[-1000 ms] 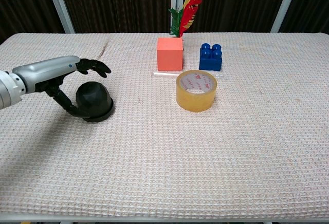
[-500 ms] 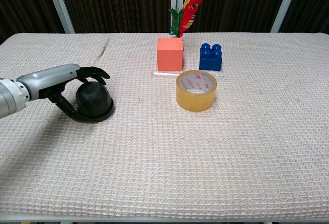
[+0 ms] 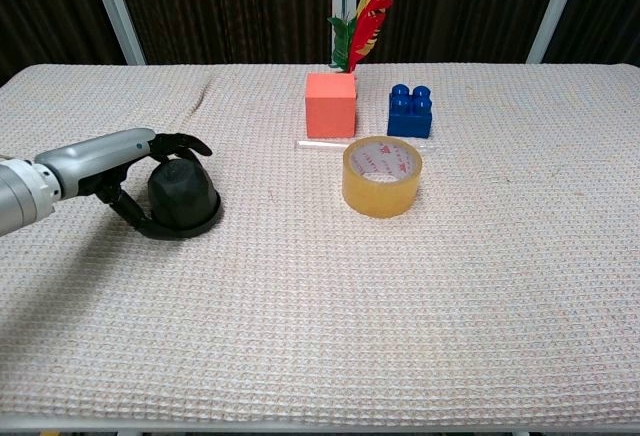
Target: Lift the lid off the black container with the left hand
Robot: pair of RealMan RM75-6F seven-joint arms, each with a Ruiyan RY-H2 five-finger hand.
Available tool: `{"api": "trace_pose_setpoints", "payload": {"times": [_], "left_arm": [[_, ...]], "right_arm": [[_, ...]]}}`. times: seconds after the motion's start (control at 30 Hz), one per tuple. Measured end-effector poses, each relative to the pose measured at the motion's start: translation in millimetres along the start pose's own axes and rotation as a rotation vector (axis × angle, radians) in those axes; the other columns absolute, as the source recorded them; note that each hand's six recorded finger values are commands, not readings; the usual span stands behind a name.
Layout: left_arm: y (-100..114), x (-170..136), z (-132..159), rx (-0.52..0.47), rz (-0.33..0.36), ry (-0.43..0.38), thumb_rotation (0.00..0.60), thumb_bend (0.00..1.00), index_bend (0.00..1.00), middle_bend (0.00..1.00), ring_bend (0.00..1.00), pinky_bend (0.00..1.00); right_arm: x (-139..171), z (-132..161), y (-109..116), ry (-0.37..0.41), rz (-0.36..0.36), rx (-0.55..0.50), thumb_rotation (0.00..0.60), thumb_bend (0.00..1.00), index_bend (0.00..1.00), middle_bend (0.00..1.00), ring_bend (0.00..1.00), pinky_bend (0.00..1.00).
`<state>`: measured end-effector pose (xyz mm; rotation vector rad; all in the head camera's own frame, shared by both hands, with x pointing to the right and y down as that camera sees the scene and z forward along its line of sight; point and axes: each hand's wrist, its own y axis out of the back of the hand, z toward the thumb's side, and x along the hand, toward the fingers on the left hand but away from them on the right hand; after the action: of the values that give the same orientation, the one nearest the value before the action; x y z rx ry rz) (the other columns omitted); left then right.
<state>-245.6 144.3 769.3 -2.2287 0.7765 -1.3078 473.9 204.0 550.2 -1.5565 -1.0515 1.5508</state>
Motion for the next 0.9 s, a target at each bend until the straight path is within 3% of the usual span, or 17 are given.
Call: {"api": "trace_pose_setpoints", "payload": {"times": [0.9], "left_arm": [[-5.8, 5.8, 4.8, 0.01, -0.013, -0.015, 0.6, 0.0, 0.13, 0.25, 0.02, 0.14]], "right_arm": [[0.0, -5.1, -0.2, -0.016, 0.007, -0.002, 0.6, 0.13, 0.0, 0.0, 0.0, 0.0]]}}
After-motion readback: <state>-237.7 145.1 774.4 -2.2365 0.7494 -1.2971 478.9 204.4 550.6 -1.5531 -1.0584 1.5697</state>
